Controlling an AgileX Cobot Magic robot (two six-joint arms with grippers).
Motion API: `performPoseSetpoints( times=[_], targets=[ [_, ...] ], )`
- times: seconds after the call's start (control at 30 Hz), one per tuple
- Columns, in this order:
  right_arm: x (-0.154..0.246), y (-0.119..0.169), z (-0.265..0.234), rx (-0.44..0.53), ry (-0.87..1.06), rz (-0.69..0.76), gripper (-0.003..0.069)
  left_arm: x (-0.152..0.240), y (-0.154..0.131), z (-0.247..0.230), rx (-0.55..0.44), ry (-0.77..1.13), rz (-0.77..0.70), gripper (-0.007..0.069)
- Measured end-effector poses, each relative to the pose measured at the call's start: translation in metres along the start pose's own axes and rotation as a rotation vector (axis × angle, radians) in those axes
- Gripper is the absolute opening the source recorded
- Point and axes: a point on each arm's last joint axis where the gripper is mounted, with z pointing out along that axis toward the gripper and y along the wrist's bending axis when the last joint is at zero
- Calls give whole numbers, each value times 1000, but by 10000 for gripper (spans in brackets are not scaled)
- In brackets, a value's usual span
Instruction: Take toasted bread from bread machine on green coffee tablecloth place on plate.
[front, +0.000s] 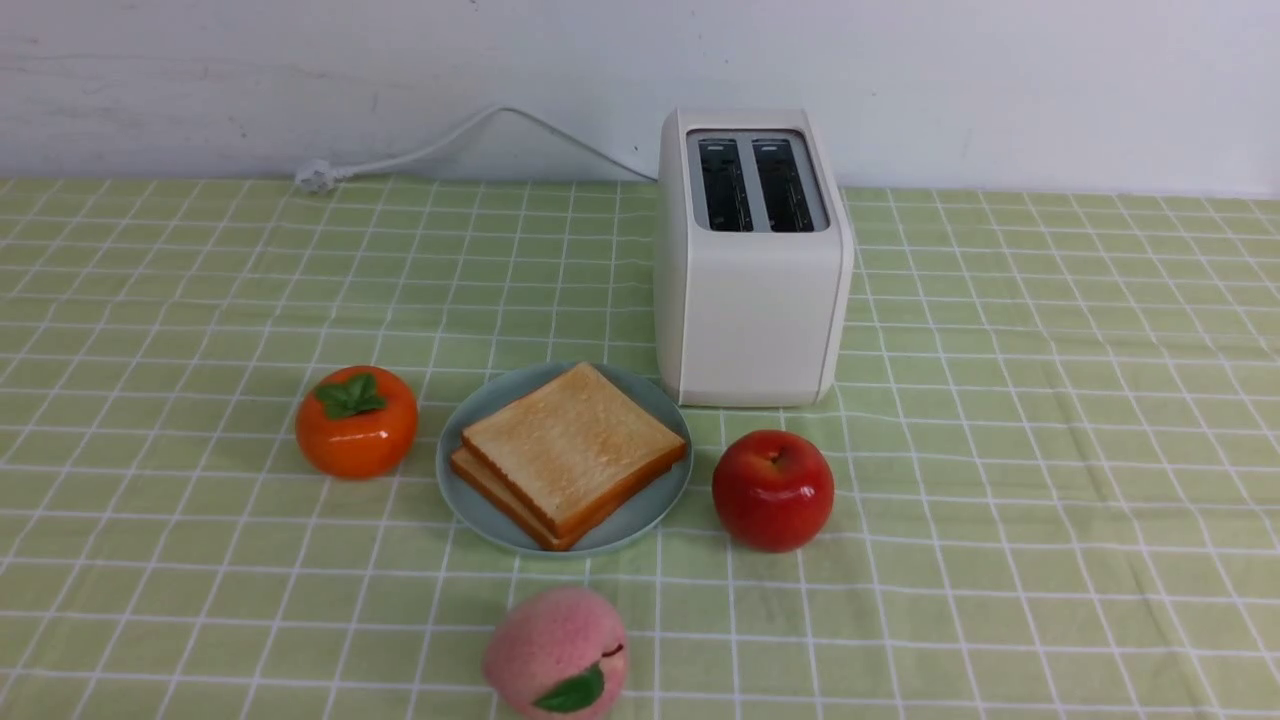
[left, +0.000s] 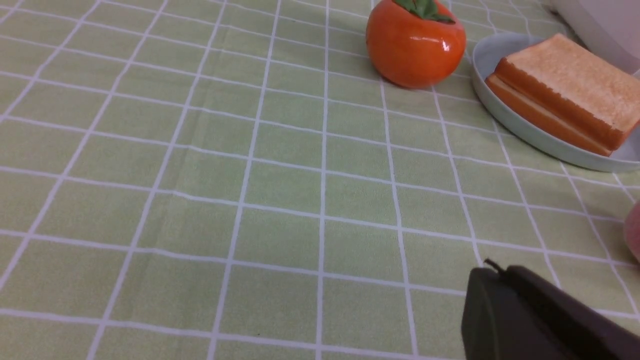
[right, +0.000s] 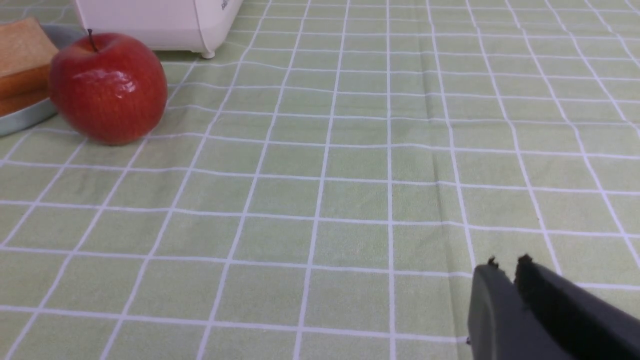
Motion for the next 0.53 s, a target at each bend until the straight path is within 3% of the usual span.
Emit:
performPoseSetpoints(
  times=[0.53],
  targets=[
    [0,0,0,0,0,0,85,0,0,0,0,0,-3,-1]
  ],
)
